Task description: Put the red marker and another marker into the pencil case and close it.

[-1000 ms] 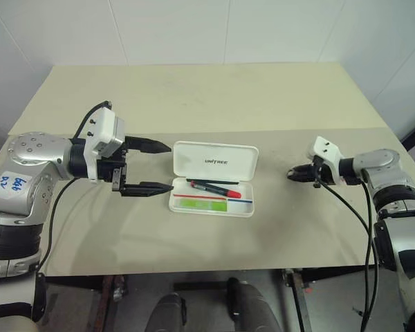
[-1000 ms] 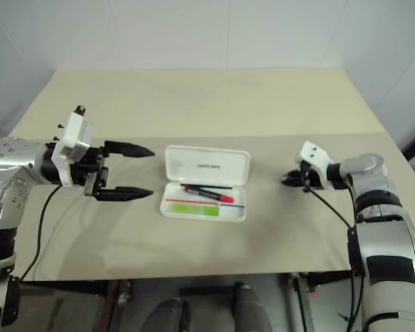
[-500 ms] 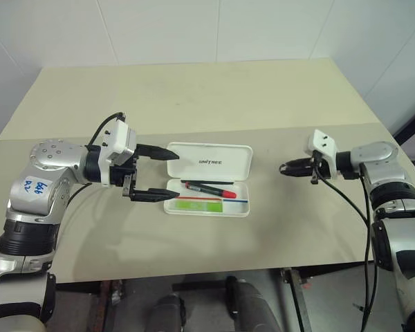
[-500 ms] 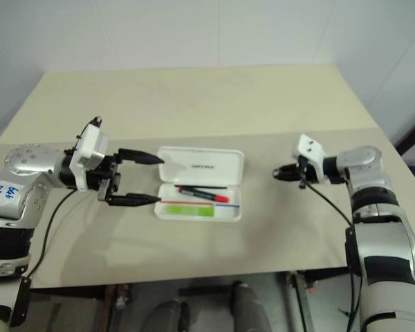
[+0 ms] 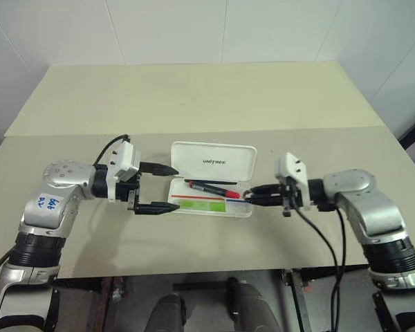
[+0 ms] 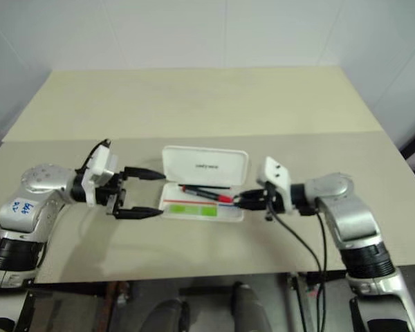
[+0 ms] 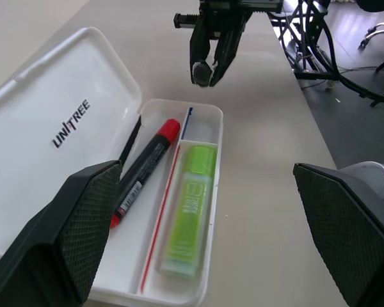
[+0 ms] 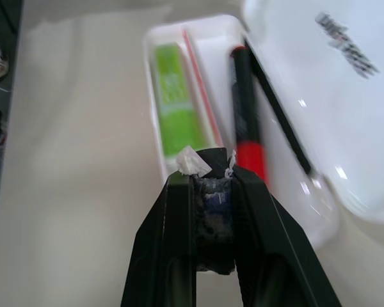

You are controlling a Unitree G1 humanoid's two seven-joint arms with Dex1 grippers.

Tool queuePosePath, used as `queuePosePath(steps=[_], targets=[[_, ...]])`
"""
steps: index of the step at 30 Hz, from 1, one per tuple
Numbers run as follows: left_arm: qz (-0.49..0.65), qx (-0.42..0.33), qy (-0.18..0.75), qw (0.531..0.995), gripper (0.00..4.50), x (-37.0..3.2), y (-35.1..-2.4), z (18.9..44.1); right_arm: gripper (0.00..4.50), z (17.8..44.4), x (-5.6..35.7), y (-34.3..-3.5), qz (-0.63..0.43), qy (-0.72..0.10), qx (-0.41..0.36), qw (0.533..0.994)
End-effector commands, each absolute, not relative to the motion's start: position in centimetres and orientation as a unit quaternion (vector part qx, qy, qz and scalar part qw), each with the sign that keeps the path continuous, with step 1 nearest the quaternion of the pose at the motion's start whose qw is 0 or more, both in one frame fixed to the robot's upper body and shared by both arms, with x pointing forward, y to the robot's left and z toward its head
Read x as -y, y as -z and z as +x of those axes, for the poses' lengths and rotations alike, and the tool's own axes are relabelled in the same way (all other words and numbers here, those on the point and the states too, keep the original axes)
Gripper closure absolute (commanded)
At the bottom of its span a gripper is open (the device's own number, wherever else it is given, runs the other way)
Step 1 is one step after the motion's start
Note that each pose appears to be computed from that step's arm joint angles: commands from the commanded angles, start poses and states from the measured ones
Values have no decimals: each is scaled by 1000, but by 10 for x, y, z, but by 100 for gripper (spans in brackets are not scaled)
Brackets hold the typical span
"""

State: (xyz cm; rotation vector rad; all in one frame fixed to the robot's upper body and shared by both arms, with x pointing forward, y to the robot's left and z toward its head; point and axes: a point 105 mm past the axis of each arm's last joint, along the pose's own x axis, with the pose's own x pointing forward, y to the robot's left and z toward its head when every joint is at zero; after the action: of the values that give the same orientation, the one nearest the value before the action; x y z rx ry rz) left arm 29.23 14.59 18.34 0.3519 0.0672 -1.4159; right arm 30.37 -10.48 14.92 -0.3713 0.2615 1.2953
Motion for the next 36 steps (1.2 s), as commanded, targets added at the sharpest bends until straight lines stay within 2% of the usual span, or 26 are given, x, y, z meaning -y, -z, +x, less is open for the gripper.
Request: queuePosePath(steps=[1,12,19,26,31,36], targets=[[171,-12,647,743,0,-142,-191,289,410,304,96,-151,-180,-601,-111,770],[168,-8,637,753,0,-144,-191,287,410,319,97,-135,-204,-608,-138,755],[169,-6,631,757,0,-145,-193,288,410,318,105,-131,-234,-628,-147,728],[170,-2,630,757,0,-144,-195,289,178,317,98,-143,-235,-638,-125,722],[172,-1,630,757,0,-144,-195,290,3,318,89,-162,-226,-639,-86,730],[170,4,630,758,0,-144,-197,291,3,306,90,-189,-206,-650,-42,731]])
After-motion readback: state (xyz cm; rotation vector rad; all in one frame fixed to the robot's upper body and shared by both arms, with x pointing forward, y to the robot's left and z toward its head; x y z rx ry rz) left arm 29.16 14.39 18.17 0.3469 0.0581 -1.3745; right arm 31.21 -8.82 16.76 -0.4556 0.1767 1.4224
